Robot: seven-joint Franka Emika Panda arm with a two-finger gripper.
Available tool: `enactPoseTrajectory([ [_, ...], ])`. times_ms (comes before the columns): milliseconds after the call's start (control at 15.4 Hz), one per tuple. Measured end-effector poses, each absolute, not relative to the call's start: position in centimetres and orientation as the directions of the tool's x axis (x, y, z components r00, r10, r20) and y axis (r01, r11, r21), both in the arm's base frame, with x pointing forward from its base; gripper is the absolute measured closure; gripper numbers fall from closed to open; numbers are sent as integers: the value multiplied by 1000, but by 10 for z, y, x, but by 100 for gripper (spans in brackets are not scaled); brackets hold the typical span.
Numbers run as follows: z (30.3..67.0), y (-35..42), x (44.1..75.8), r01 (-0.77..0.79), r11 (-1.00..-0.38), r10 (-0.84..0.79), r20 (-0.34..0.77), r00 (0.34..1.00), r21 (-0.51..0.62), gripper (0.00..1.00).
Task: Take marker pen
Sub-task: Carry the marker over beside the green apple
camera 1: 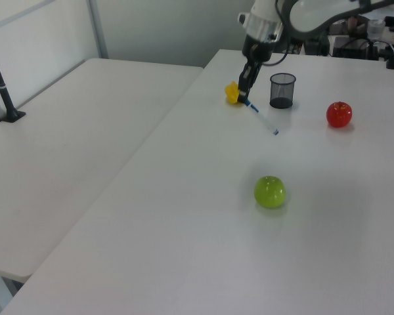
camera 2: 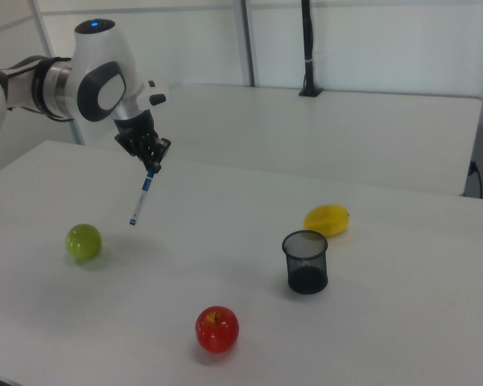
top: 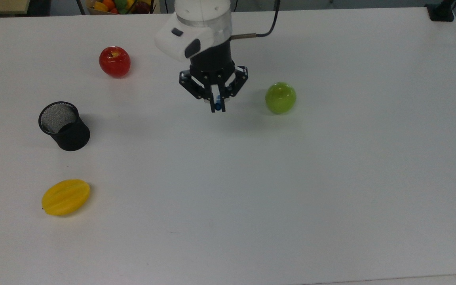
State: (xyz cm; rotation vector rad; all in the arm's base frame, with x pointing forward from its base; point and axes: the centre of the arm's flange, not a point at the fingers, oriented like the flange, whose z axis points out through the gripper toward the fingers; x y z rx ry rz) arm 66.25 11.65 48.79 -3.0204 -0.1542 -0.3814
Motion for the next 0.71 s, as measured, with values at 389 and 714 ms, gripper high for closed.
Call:
enactPoseTrajectory([
  [389, 436, 173, 667, 184, -980, 167, 186, 968, -80, 83],
  [714, 406, 220, 668, 216, -972, 195, 201, 960, -88, 83],
])
